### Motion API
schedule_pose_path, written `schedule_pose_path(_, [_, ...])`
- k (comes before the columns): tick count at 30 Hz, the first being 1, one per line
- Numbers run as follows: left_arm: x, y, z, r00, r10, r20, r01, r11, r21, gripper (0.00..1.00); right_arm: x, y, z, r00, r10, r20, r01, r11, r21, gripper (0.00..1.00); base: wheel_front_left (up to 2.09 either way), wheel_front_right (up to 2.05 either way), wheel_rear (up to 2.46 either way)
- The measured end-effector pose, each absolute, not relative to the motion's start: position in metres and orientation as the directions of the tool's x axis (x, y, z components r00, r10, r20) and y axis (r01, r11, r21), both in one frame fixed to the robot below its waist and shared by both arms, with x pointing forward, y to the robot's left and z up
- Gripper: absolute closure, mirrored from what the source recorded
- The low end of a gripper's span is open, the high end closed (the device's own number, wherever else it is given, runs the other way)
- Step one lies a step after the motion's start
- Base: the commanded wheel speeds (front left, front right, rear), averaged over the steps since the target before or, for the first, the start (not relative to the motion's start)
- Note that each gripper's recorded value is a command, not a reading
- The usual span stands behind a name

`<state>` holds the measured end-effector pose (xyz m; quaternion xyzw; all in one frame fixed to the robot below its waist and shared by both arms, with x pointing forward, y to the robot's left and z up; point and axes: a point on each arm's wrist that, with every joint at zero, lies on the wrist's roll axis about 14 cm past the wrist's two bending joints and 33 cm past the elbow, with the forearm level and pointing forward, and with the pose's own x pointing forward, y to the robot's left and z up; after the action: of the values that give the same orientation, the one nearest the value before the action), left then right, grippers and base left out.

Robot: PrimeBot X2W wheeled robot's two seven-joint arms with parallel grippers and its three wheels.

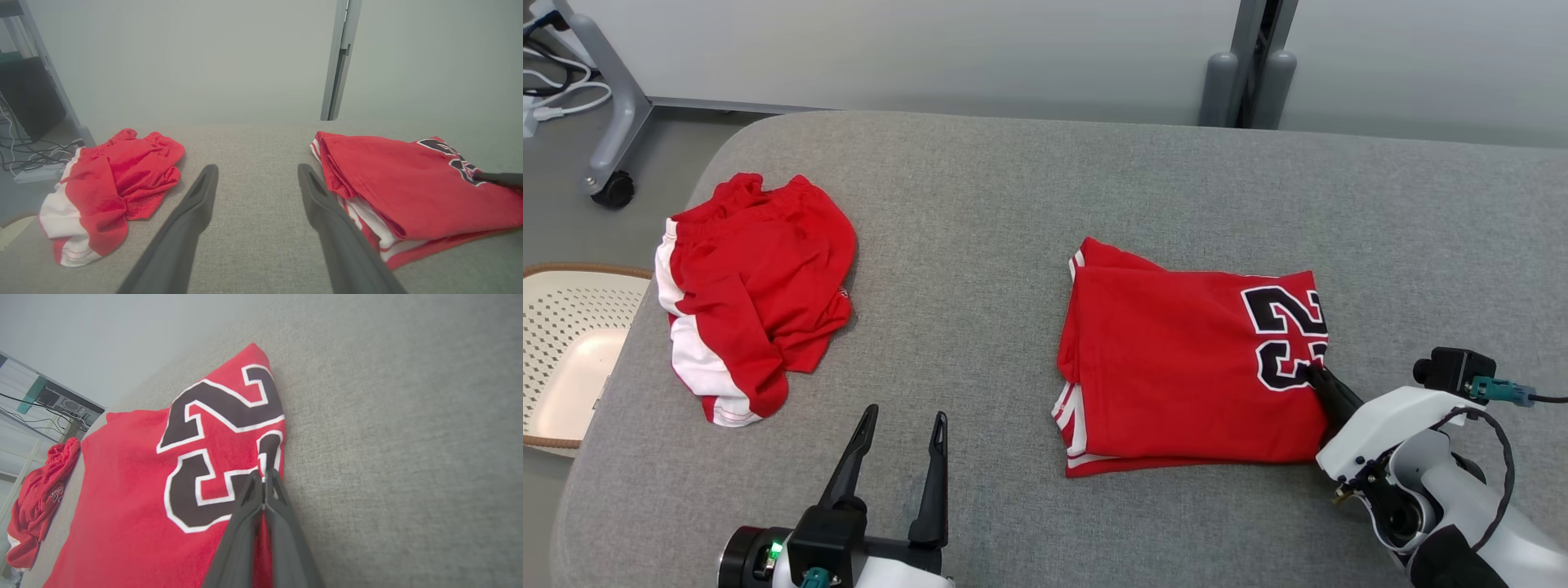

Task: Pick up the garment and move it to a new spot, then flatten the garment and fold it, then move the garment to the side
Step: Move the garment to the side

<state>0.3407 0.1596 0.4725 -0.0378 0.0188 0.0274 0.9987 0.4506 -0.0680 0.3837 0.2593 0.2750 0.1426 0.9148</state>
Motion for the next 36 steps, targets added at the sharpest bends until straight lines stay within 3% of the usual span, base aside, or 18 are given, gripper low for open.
schedule_pose_path(12, [0.341, 0.159, 0.478, 0.999, 0.05, -0.021, -0.051, 0.996, -0.07, 0.0, 0.456, -0.067, 0.404, 0.839, 0.418, -0.349, -0.218, 0.845, 0.488, 1.0, 0.0, 0.0, 0.0])
schedule_pose_path(22, [0.354, 0.141, 0.481, 1.0, -0.016, -0.004, 0.016, 0.998, -0.062, 0.0, 0.483, -0.102, 0.44, 0.892, 0.37, -0.26, -0.277, 0.902, 0.332, 1.0, 0.0, 0.0, 0.0])
schedule_pose_path(36, [0.402, 0.076, 0.483, 0.971, -0.237, 0.033, 0.239, 0.969, -0.064, 0.0, 0.487, -0.189, 0.459, 0.97, 0.165, -0.177, -0.123, 0.965, 0.23, 1.0, 0.0, 0.0, 0.0])
